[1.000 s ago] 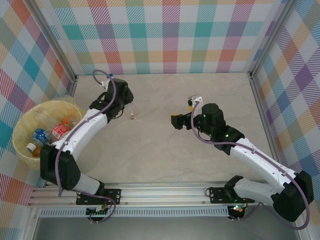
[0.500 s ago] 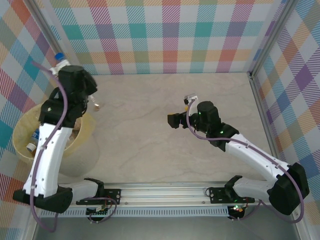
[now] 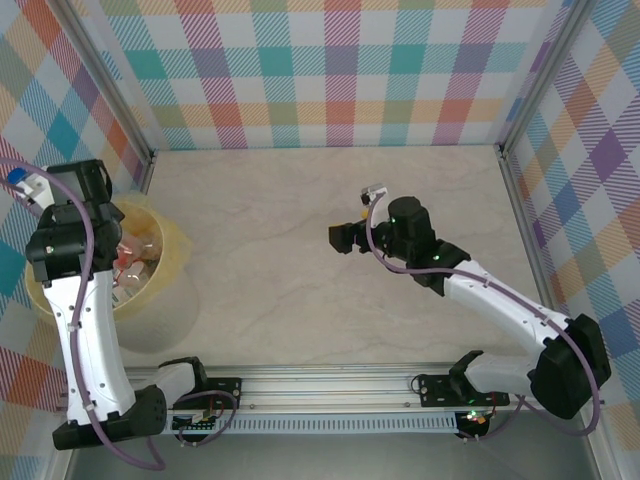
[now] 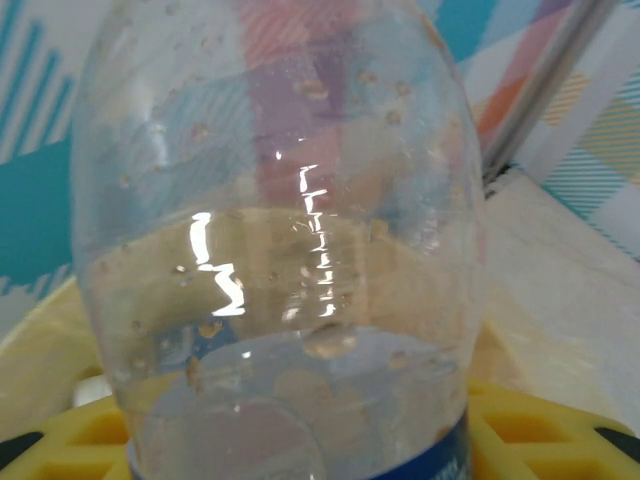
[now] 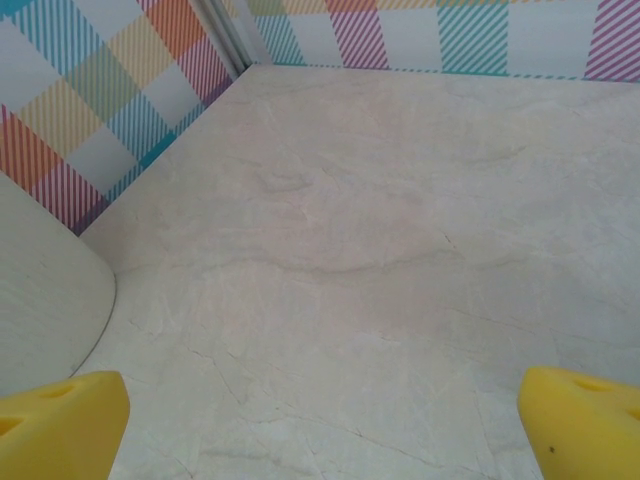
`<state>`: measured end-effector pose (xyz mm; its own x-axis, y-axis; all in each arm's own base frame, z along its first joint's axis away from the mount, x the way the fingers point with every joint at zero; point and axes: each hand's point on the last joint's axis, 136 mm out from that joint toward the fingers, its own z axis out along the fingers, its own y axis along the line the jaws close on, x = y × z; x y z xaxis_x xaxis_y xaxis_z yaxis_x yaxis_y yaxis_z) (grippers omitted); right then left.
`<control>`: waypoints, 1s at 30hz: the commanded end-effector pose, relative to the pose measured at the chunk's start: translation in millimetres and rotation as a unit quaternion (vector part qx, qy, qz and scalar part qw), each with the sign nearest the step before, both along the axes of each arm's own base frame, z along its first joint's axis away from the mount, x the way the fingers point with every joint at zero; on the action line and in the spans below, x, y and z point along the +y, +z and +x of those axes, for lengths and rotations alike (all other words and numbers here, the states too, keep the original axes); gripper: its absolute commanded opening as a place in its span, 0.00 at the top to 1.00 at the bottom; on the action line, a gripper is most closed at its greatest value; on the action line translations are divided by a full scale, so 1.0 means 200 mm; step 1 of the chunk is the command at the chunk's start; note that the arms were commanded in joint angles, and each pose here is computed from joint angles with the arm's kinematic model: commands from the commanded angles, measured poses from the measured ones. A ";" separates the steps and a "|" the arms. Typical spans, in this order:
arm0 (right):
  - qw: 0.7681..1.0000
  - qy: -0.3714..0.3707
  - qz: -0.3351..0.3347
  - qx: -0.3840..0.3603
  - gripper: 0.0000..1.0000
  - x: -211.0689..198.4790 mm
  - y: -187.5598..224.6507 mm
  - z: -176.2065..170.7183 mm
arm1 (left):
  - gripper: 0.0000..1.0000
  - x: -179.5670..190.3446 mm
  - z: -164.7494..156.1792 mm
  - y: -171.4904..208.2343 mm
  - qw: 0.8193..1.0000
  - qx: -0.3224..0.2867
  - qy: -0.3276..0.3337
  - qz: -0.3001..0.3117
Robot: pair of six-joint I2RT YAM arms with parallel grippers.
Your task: Put the plastic bottles in the bin
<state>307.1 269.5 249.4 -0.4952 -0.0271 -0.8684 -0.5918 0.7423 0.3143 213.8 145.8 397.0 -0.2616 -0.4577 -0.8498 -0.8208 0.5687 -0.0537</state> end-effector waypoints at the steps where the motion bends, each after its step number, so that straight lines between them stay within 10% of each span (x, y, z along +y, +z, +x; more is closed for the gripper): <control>1: 0.999 0.024 0.026 -0.015 0.00 0.07 0.12 0.00 | 0.47 0.08 -0.13 -0.11 0.998 0.058 0.033 -0.009; 26: 0.999 0.037 0.010 0.012 0.00 0.08 0.08 -0.02 | 0.43 0.02 -0.08 -0.57 0.977 0.088 -0.033 -0.191; 30: 0.999 0.040 0.010 0.013 0.00 0.09 0.08 -0.01 | 0.21 0.05 -0.15 -0.52 0.979 0.097 0.005 -0.178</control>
<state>305.5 283.9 255.2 -0.5228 -0.0582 -0.8505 -0.6298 0.6987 0.3393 195.4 158.8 294.2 -0.3944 -0.6974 -0.5984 -0.8204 0.5606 -0.1125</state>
